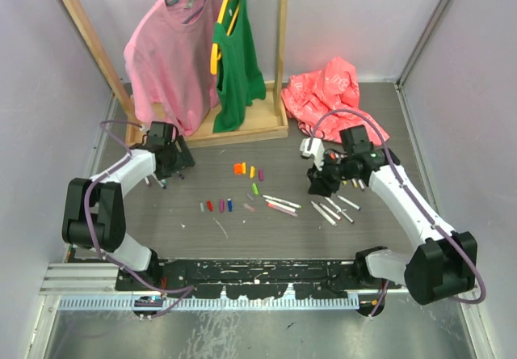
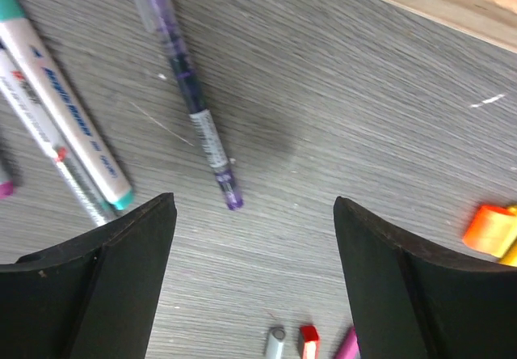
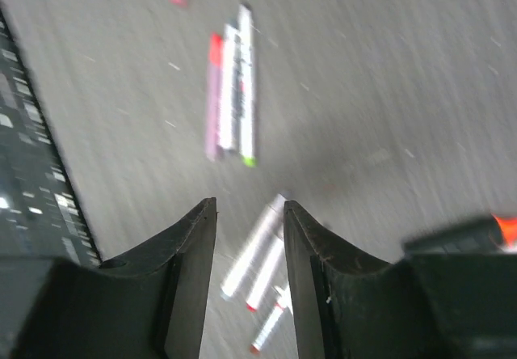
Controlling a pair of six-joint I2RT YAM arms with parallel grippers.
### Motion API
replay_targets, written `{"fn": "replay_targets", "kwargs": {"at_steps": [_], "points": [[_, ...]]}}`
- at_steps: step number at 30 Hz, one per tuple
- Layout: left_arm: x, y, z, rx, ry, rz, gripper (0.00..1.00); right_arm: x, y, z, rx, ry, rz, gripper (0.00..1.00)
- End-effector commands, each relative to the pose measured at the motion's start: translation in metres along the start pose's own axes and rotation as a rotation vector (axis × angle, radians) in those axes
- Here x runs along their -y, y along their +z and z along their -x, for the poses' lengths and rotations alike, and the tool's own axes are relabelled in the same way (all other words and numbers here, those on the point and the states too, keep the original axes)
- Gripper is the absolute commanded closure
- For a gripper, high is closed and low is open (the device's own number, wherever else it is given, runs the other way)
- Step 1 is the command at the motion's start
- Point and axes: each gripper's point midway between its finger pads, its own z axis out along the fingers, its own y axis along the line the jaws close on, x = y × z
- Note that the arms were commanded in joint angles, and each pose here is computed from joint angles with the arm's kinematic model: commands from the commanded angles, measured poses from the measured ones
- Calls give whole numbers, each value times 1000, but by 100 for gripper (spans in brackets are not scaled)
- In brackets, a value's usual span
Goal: Open the pen caps
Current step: Place the pen at the center of the board.
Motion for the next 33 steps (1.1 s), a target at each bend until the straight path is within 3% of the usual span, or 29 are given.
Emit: {"fn": "replay_targets", "kwargs": {"at_steps": [1,8,21,26,33], "points": [[-19,-9,29,97,47,121,23,-23,11,53,110,119,113,55],[-27,7,30,49,67,203,41,-13,19,49,95,110,98,52],[-25,34,22,-37,72,229,60,-22,17,41,110,85,92,50],[-26,35,17,-51,68,229,72,-23,17,42,115,83,97,50],[-21,21,12,-40,53,171,100,-25,15,44,130,84,113,50]]}}
